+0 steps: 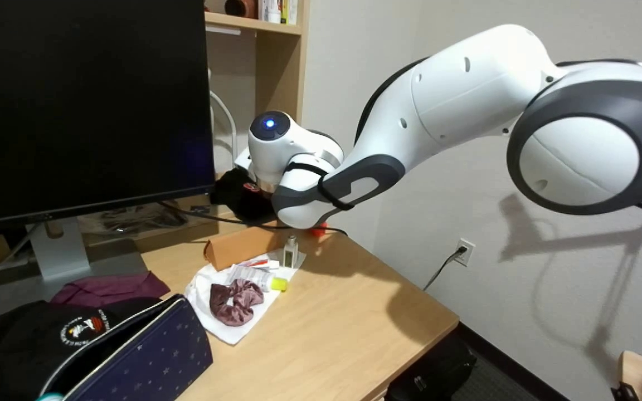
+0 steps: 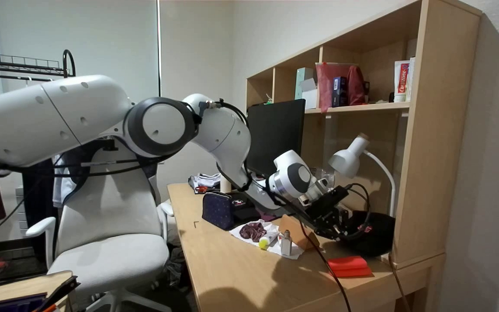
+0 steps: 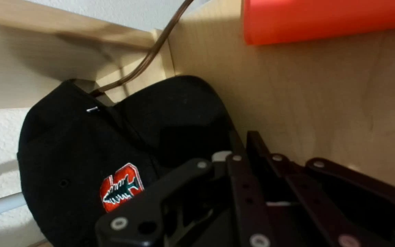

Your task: Move the black cap to the left side of the desk

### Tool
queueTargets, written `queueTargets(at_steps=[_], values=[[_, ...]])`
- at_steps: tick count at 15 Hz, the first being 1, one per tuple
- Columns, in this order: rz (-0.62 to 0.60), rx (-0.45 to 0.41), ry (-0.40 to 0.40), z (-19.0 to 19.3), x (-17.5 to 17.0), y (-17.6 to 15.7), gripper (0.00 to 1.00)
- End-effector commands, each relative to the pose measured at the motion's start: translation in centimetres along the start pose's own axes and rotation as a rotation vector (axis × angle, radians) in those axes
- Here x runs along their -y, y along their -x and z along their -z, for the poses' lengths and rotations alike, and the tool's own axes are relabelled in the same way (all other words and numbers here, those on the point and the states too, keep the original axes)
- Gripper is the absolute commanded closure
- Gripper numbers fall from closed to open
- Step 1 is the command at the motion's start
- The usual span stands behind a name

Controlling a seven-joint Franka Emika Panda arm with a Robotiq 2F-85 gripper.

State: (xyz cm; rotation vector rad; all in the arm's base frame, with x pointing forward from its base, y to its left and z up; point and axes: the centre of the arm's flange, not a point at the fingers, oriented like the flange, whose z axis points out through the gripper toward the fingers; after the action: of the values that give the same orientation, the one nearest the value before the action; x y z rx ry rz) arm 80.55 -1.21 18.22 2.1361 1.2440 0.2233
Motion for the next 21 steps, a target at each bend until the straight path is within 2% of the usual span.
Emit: queueTargets(at_steps=[1,3,7,13,14,16,21], values=[[-0.015,0.017,0.041,1.8,-1.2,0.6,0.92],[-0.064,0.009,0.058,3.5,-1.9,1.7,0.89],[-0.216,-0.002,0.106,7.7,-3.3,4.3,0.89],[-0.333,-0.010,0.115,10.0,-4.7,5.9,0.91],[-0.338,-0.018,0.109,9.9,-4.9,5.9,0.65],[-0.325,-0.050,0.077,9.4,-5.0,5.5,0.63],[-0.258,-0.094,-0.036,5.6,-3.7,3.2,0.32]])
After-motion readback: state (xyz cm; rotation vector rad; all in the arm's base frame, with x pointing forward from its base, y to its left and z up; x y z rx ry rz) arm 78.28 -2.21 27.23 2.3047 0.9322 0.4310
